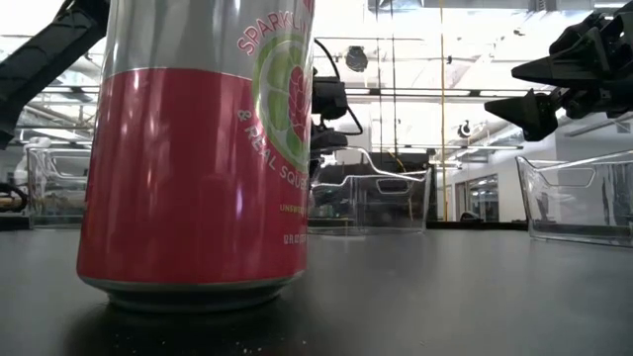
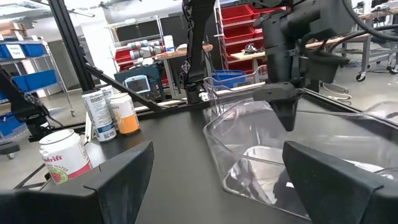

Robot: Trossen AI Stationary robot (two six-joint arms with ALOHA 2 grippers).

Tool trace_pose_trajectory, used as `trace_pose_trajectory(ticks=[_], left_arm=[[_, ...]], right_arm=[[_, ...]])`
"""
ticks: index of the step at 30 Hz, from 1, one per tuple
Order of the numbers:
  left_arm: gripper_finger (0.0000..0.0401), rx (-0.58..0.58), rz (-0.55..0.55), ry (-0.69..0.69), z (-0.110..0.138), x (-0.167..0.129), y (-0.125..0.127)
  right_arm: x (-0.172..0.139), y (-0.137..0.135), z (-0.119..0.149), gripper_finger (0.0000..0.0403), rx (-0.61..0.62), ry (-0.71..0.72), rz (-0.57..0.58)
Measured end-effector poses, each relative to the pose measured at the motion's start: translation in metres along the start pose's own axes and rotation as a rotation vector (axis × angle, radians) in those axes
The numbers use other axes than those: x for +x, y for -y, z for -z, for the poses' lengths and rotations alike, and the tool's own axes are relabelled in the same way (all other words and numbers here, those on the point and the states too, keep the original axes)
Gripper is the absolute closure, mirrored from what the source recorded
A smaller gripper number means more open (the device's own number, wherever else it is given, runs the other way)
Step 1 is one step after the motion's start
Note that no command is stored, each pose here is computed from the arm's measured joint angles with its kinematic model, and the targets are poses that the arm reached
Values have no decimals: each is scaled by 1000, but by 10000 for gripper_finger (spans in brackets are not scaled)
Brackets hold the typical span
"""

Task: Sort soda cans
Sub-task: Move the top transparent bin to the center

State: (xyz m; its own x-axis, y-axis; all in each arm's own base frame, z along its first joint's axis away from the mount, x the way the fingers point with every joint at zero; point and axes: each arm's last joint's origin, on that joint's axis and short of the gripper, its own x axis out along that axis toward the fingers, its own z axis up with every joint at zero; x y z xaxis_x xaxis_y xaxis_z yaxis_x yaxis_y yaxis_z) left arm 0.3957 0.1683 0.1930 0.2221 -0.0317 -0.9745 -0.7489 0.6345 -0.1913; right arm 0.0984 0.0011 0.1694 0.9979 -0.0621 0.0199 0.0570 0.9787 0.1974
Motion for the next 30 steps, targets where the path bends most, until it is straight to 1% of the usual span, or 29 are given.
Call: trace_pose_trajectory(ticks=[4,9,14,20,26,30], left_arm=[[394,-89,6,-12,13,3,23],[394,-140,27,-7,33,2,55],[395,-194,21,3,54,-6,79],[395,-247,-11,11,76,-6,100],[395,-263,-94,6,103,-5,116],[395,-299,-157,-1,128,-10,128]], right_arm=[[0,0,0,53,0,0,0],[0,0,0,53,0,0,0],[0,0,0,53,0,0,0],[0,0,0,53,0,0,0],[0,0,0,53,0,0,0],[0,0,0,53,0,0,0]])
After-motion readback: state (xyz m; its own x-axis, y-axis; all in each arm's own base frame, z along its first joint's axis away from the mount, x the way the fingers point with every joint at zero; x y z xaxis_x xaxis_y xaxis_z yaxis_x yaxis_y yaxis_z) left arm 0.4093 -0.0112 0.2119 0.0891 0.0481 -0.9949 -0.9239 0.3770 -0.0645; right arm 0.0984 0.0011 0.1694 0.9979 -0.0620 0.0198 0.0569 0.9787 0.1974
